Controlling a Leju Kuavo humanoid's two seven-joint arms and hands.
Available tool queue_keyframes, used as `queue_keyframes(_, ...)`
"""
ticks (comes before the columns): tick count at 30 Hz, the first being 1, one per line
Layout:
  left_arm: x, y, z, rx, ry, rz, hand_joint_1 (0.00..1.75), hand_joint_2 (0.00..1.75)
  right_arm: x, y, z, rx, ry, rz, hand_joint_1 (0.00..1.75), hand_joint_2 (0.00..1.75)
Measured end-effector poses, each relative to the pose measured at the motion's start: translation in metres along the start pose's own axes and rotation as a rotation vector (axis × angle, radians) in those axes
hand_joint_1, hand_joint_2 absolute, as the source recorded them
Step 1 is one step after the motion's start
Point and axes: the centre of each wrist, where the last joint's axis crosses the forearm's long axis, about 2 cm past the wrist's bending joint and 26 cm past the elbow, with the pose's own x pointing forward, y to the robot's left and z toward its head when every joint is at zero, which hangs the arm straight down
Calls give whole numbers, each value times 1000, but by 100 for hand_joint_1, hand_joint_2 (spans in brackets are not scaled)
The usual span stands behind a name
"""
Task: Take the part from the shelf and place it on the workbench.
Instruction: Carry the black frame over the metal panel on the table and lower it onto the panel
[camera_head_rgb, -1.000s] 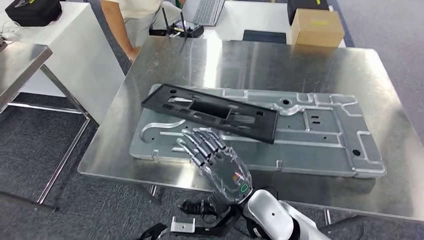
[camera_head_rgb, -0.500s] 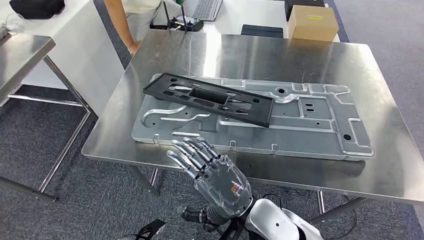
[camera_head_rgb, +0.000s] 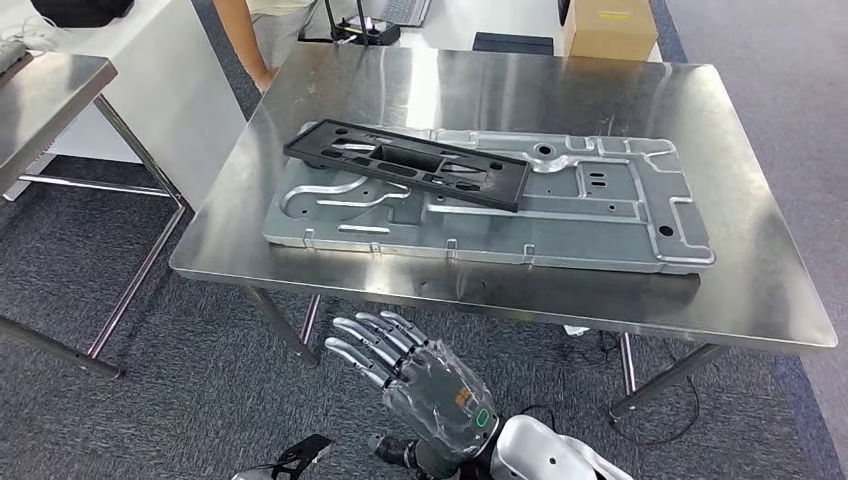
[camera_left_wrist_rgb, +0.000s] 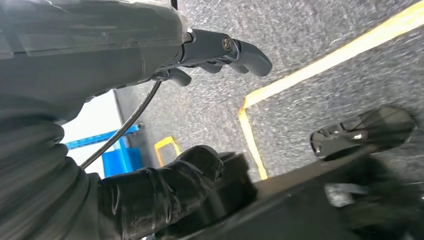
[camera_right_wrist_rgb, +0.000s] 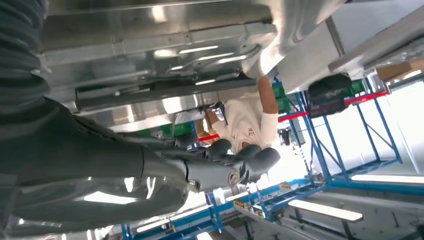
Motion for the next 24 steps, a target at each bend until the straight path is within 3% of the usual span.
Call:
queue_keyframes(8,1,4,1,-10,-25,-6,0,175,-18,27,23,73,167,-105,0,175)
queue_keyframes(15,2,6,1,1,26,-4,0,175,-73,57,51,97,521,-253,0,175)
queue_keyframes(18,1,8,1,26,50,6,0,175,-104,85,77,121,709,-300,0,175)
queue_keyframes(22,1,6,1,45,63,23,0,175,-156,125,127,167,912,-341,0,0)
queue_keyframes(24,2,5,1,50,33,29,0,87,-179,146,162,248,1054,-372,0,0)
